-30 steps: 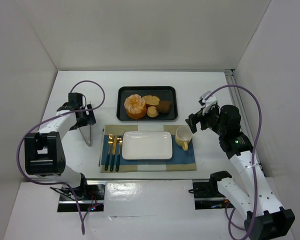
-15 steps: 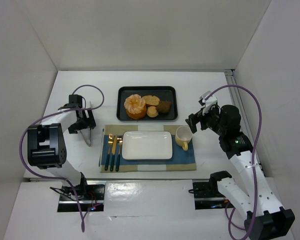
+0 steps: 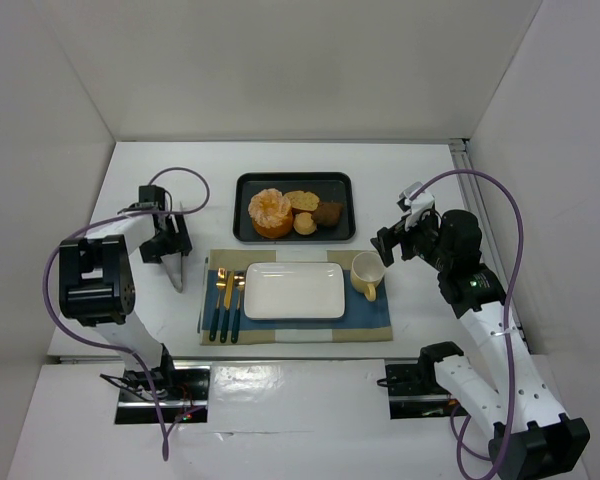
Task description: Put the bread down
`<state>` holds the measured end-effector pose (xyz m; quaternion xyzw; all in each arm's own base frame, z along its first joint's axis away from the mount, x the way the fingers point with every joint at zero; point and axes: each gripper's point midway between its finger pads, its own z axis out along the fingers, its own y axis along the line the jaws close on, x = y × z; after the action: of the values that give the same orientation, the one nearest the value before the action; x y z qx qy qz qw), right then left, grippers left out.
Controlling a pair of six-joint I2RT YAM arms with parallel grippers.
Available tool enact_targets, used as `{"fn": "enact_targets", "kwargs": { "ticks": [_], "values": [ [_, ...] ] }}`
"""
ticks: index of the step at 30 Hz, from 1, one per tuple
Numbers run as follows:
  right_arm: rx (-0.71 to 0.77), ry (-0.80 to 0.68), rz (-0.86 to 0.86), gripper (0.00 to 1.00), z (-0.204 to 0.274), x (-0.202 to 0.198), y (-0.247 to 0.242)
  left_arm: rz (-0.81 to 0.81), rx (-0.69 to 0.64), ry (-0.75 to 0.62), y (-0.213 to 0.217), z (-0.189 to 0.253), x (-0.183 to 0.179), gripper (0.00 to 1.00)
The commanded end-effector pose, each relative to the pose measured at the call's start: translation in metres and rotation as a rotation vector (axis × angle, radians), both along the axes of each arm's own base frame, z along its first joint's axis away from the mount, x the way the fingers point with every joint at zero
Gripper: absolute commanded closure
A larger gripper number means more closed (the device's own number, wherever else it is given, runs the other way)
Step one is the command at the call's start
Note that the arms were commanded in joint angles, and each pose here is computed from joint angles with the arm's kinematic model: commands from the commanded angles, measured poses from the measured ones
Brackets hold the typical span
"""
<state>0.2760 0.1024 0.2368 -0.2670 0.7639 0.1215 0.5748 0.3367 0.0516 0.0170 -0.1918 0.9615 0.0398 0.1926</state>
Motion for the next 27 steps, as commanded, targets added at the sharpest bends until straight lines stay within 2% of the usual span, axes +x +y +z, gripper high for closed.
{"fn": "enact_targets", "kwargs": {
  "ticks": [1,2,5,6,8,9,12,16,20,27],
  "values": [
    [0.009,-0.032,0.005,0.00,0.013,-0.001,0.001,-0.014,-0.016,0.008,-0.001,-0.003,0.004,0.13],
    [0.009,-0.032,0.005,0.00,0.013,-0.001,0.001,-0.004,-0.018,0.021,0.002,-0.004,0.003,0.21],
    [0.011,-0.041,0.005,0.00,0.015,-0.003,0.000,-0.008,-0.026,0.020,0.001,-0.004,0.003,0.37],
    [0.011,-0.041,0.005,0.00,0.015,-0.003,0.000,-0.008,-0.026,0.020,0.001,-0.004,0.003,0.53],
    [0.011,-0.041,0.005,0.00,0.015,-0.003,0.000,-0.007,-0.028,0.031,0.000,-0.005,0.000,0.64],
    [0.011,-0.041,0.005,0.00,0.015,-0.003,0.000,-0.007,-0.028,0.031,0.000,-0.005,0.000,0.78],
    [0.011,-0.041,0.005,0.00,0.015,-0.003,0.000,-0.012,-0.034,0.002,-0.001,0.004,0.003,1.00],
    [0.015,-0.050,0.014,0.00,0.018,-0.005,0.002,-0.046,-0.070,-0.070,-0.017,0.029,0.011,1.00],
    [0.015,-0.050,0.014,0.00,0.018,-0.005,0.002,-0.128,-0.131,-0.197,-0.052,0.071,0.019,1.00],
    [0.015,-0.050,0.014,0.00,0.018,-0.005,0.002,-0.331,-0.214,-0.301,-0.122,0.121,-0.006,1.00]
  ]
}}
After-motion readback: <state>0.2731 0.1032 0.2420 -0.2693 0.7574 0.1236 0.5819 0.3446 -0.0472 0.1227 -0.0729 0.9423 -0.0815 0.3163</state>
